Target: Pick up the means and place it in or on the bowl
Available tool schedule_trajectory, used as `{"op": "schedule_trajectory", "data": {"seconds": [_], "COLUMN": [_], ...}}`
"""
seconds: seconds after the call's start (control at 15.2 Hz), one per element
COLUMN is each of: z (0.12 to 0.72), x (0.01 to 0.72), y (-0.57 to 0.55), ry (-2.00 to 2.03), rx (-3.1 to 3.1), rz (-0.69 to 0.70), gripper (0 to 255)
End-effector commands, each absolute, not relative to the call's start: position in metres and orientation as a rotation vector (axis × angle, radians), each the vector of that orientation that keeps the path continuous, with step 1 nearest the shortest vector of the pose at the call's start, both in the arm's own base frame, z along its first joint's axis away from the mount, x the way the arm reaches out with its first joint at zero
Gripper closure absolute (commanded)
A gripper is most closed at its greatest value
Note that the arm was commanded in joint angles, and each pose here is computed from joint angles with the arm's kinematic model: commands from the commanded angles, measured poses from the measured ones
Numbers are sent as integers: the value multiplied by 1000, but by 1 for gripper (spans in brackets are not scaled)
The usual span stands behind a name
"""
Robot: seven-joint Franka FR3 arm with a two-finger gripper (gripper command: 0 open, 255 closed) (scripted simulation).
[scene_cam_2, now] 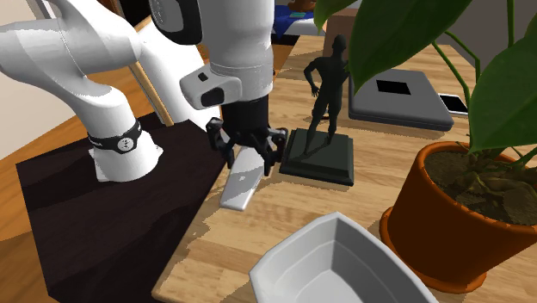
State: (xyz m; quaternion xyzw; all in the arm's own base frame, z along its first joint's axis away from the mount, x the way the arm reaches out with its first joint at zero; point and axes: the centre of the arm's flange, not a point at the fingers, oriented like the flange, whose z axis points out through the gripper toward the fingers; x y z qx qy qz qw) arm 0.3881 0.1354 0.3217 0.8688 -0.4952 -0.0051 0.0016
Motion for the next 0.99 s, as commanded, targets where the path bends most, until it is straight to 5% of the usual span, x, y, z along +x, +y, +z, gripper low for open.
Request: {"op": "schedule_trajectory", "data": {"seconds": [0.0, 0.26, 0.92], "z": [333, 351, 352], "x": [388, 388, 518], "y": [135, 135, 112], "ry": [-1554, -1554, -1554], "rx": [2727, 2727, 2727], "rz": [-17, -17, -17], "gripper": [255, 255, 255]}}
